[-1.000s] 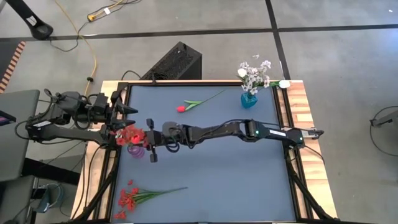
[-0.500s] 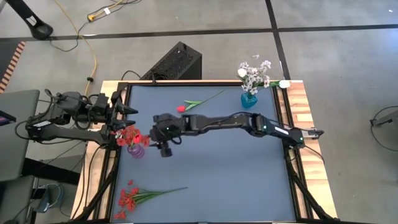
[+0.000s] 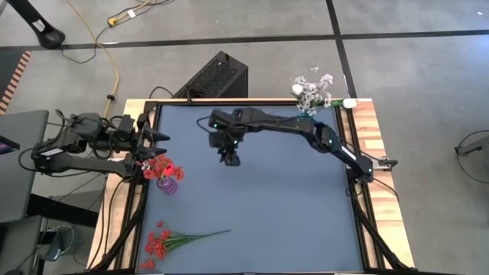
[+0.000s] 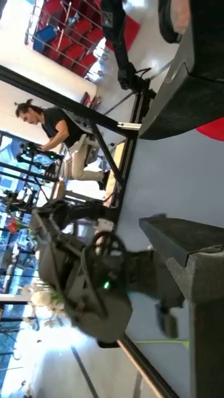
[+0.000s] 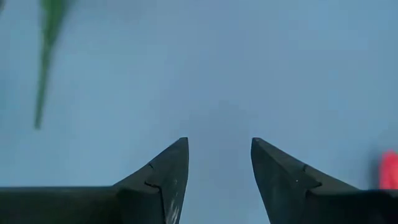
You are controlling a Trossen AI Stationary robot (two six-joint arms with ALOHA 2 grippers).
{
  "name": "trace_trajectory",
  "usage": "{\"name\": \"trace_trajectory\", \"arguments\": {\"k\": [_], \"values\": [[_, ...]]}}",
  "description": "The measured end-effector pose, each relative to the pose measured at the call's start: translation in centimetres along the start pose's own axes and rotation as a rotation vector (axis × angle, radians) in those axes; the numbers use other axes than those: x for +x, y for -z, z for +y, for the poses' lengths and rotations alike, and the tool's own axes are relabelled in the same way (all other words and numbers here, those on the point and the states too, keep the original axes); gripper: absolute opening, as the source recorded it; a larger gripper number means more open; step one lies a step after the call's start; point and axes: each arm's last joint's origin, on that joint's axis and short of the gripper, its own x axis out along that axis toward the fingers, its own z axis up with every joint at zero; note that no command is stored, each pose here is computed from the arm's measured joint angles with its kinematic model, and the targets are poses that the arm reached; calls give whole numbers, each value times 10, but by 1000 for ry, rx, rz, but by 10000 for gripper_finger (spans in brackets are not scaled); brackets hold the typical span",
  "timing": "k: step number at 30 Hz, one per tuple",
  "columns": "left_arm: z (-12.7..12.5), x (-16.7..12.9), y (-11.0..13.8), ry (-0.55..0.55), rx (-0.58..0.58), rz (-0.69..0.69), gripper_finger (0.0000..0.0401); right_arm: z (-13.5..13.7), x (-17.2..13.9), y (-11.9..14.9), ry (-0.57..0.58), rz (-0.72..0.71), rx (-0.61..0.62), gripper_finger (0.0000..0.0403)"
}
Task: Sort flowers into vase by color
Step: Put the red flowers into the purple vase
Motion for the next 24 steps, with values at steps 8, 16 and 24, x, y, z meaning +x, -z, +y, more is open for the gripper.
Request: {"name": "trace_trajectory", "arguments": {"k": [8, 16, 24], "values": [[2, 0, 5, -25, -8, 49, 204, -29, 9, 25, 3, 57, -8, 171], [3, 0, 6, -49, 43, 51, 204, -63, 17, 54, 159, 143, 71, 138], [2, 0, 1, -51, 159, 10, 204, -7, 43, 40, 99, 203, -12, 127]]}}
